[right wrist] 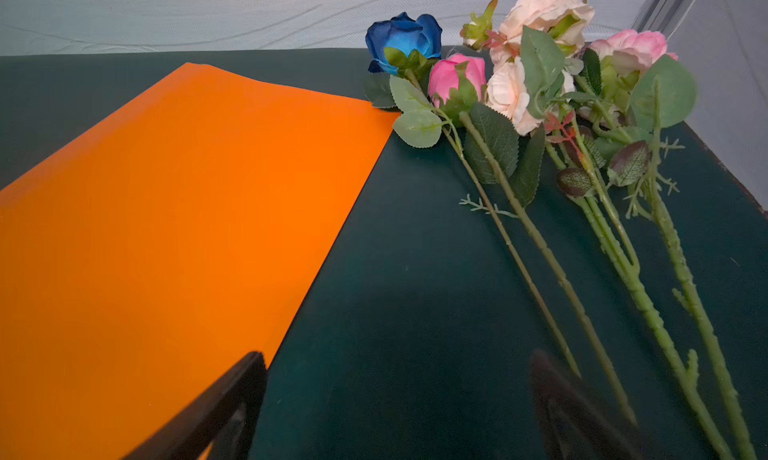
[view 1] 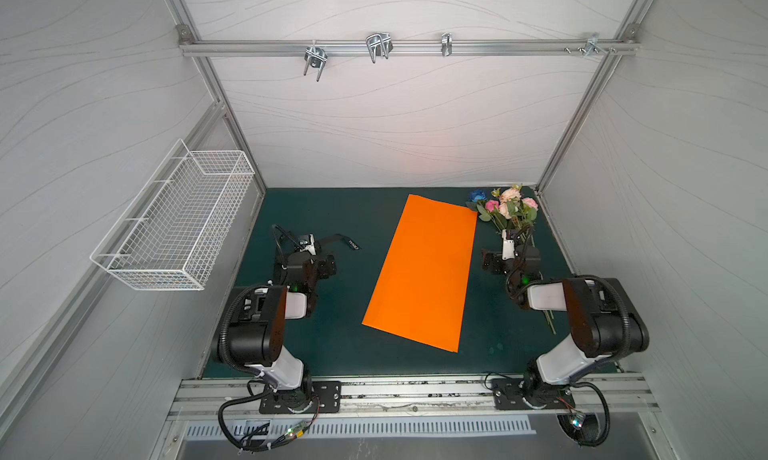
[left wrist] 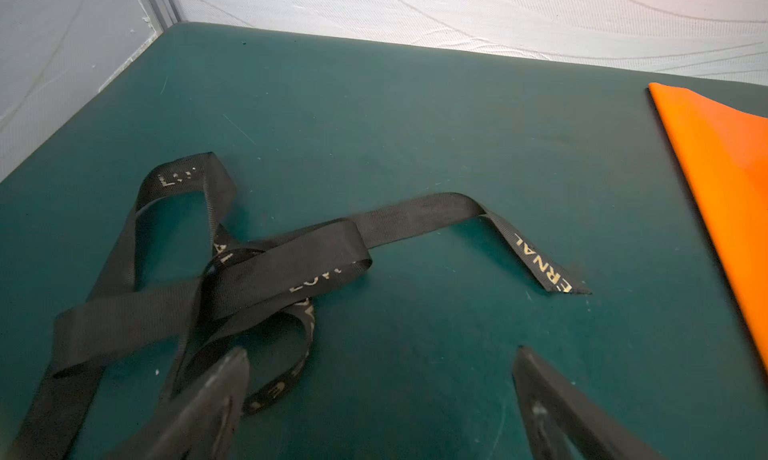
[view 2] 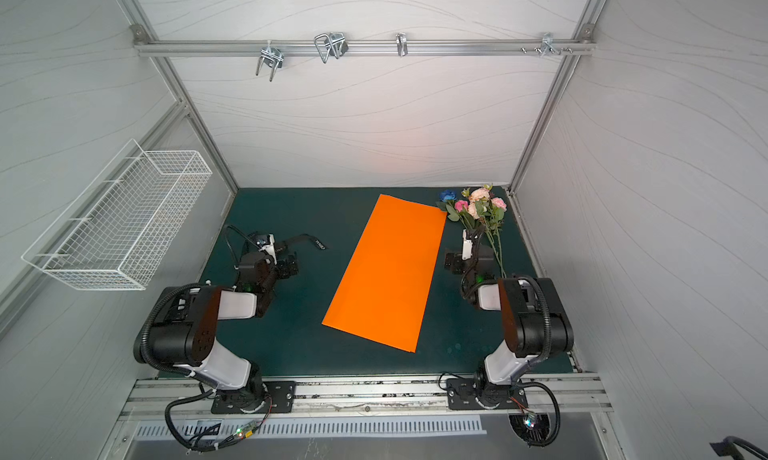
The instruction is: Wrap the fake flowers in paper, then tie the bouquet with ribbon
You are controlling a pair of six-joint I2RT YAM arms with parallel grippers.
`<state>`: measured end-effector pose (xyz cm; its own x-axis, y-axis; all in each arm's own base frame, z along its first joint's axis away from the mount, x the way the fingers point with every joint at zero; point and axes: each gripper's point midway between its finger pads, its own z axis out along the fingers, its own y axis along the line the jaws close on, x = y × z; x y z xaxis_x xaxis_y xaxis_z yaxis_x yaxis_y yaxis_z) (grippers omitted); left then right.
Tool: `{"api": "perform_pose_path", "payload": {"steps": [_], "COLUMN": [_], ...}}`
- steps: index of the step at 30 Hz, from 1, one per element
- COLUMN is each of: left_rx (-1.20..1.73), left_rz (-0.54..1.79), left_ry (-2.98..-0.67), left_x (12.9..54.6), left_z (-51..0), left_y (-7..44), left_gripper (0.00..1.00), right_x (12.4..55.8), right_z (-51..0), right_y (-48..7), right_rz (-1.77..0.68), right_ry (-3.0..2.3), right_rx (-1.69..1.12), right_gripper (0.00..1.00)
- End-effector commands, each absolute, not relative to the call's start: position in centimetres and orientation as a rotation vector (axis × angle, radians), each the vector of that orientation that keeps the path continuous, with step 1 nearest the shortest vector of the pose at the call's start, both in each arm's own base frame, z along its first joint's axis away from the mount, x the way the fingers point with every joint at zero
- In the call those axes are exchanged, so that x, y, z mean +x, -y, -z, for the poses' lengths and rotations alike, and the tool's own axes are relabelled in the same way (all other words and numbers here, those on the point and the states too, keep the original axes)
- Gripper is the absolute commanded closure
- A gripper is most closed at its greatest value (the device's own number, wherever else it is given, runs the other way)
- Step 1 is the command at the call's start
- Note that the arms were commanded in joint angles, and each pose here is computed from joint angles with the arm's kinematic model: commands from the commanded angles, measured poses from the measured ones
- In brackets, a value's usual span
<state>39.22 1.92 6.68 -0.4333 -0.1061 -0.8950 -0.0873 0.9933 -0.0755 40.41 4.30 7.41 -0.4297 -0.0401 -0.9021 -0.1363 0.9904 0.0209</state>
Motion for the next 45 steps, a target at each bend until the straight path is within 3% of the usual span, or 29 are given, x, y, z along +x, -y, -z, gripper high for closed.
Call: {"api": "perform_pose_path", "payload": {"steps": [1, 45], "left_rx": [-0.129, -0.066], "left_rz": [0.028, 0.068], "left_ry": [-1.951, -1.942], "left_x": [40.4, 40.3], "left_z": [-9.1, -9.5], "left_y": [-2.1, -1.1], "left_gripper": [0.01, 0.01], "right_x": [40.2, 40.2], "right_z": [-8.1, -8.2], "right_y": [-4.5, -4.4], "right_rz": [-0.109, -0.107], "right_ry": [-1.998, -1.998], "right_rx": [-0.126, -0.125], "right_gripper": [0.01, 0.01]}}
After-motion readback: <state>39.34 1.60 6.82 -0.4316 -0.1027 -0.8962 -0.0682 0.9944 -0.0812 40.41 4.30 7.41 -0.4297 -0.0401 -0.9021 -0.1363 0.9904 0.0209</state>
